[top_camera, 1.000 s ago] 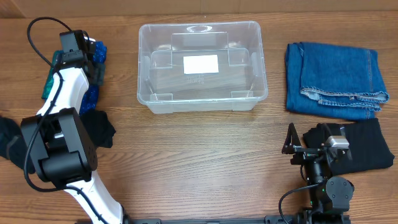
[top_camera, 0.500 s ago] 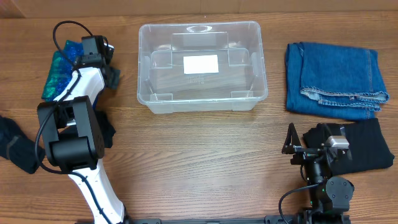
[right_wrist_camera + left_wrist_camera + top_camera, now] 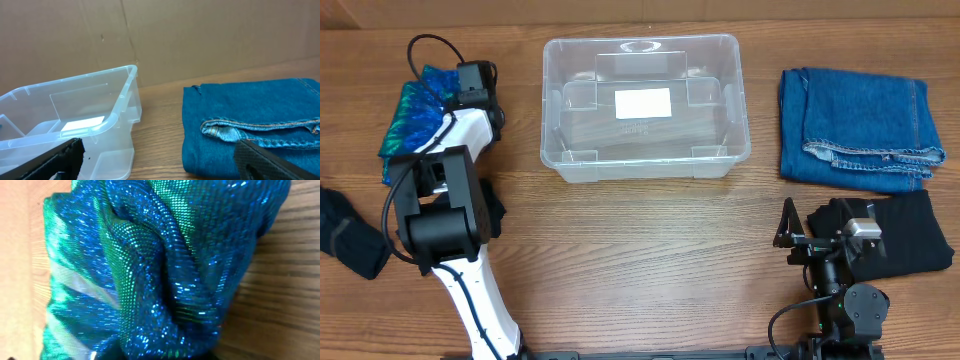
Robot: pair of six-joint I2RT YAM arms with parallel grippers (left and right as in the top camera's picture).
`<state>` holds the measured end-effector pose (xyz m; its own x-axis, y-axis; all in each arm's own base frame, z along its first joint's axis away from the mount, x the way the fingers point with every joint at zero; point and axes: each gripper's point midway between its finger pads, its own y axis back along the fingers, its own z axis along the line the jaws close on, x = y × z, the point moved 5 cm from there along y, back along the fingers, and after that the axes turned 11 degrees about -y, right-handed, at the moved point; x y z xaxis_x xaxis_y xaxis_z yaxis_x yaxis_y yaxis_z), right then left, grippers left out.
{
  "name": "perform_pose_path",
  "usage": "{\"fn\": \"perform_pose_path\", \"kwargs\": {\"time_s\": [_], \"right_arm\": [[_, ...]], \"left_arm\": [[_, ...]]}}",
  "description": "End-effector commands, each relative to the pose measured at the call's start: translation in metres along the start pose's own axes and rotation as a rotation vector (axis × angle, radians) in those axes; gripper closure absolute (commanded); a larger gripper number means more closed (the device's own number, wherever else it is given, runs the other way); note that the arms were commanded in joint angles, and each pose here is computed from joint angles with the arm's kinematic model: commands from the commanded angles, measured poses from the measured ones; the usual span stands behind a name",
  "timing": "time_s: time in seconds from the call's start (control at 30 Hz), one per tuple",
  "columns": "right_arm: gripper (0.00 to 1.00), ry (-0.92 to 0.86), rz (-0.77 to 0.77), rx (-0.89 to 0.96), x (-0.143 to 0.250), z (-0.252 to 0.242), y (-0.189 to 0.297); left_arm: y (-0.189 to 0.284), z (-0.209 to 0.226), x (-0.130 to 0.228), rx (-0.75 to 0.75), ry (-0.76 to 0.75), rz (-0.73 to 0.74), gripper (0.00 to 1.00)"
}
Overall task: Pack container
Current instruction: 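Reach left gripper to the blue sparkly fabric and grasp it, then carry the sparkly fabric with left gripper into the clear bin, release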
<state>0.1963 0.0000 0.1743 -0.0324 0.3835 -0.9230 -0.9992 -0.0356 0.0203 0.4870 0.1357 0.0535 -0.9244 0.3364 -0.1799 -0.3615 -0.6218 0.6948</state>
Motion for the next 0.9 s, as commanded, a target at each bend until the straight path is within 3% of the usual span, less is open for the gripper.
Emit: {"fn": "perform_pose_path", "kwargs": {"time_s": [0.0, 0.17, 0.4, 0.63, 0.73, 0.87], "right_arm": [[0.00, 0.007, -0.005, 0.006, 0.002, -0.002, 0.000], [0.00, 0.007, -0.006, 0.006, 0.002, -0.002, 0.000], [0.00, 0.007, -0.006, 0.006, 0.002, -0.002, 0.000], [0.00, 0.007, -0.005, 0.006, 0.002, -0.002, 0.000], [0.00, 0.007, -0.005, 0.006, 0.002, -0.002, 0.000], [0.00, 0.007, -0.005, 0.006, 0.002, -0.002, 0.000]], "left_arm": [[-0.002, -0.021, 0.003, -0.002, -0.044, 0.033, 0.93], [0.016, -0.018, -0.012, -0.009, -0.018, 0.018, 0.96], [0.124, 0.082, -0.071, 0.057, 0.161, -0.175, 0.96], [0.229, 0.161, -0.081, 0.059, 0.253, -0.388, 0.96], [0.272, 0.169, -0.085, 0.128, 0.172, -0.546, 0.96], [0.340, 0.152, -0.093, 0.217, -0.126, -0.822, 0.96]]}}
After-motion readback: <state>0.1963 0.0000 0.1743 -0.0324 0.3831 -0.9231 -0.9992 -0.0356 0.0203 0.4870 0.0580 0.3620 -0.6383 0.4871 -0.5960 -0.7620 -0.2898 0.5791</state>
